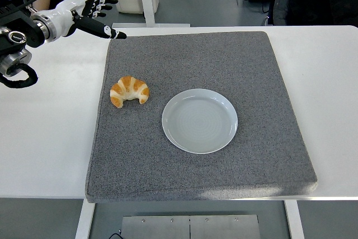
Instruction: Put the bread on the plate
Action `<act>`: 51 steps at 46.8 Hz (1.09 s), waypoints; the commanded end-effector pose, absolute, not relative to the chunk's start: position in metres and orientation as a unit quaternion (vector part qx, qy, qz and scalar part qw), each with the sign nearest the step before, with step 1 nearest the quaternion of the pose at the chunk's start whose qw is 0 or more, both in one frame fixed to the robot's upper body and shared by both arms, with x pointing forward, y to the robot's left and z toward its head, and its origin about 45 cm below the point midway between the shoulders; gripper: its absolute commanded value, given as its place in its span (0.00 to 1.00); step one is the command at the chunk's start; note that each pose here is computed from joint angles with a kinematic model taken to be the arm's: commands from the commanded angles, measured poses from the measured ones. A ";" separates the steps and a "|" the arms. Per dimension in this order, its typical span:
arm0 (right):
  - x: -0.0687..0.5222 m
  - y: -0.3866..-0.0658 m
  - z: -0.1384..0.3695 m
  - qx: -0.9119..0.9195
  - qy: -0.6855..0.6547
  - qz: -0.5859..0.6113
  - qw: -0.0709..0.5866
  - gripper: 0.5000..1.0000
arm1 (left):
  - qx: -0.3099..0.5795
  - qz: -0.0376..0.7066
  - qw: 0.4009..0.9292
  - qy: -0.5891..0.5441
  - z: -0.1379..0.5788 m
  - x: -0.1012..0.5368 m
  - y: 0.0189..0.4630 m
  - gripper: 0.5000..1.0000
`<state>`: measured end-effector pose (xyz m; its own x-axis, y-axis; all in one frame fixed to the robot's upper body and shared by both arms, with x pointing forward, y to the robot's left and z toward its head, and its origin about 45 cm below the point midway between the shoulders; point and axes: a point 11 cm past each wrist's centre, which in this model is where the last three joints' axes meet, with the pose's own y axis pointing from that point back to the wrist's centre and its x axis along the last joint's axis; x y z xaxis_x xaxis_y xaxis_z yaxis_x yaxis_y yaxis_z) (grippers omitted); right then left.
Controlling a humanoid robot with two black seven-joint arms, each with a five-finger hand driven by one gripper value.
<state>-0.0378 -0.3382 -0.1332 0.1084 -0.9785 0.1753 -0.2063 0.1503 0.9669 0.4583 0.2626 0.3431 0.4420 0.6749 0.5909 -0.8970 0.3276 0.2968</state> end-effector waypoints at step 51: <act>-0.038 -0.338 -0.133 0.535 -0.554 -0.372 0.518 1.00 | 0.335 0.368 0.801 -0.331 0.262 0.420 0.254 0.93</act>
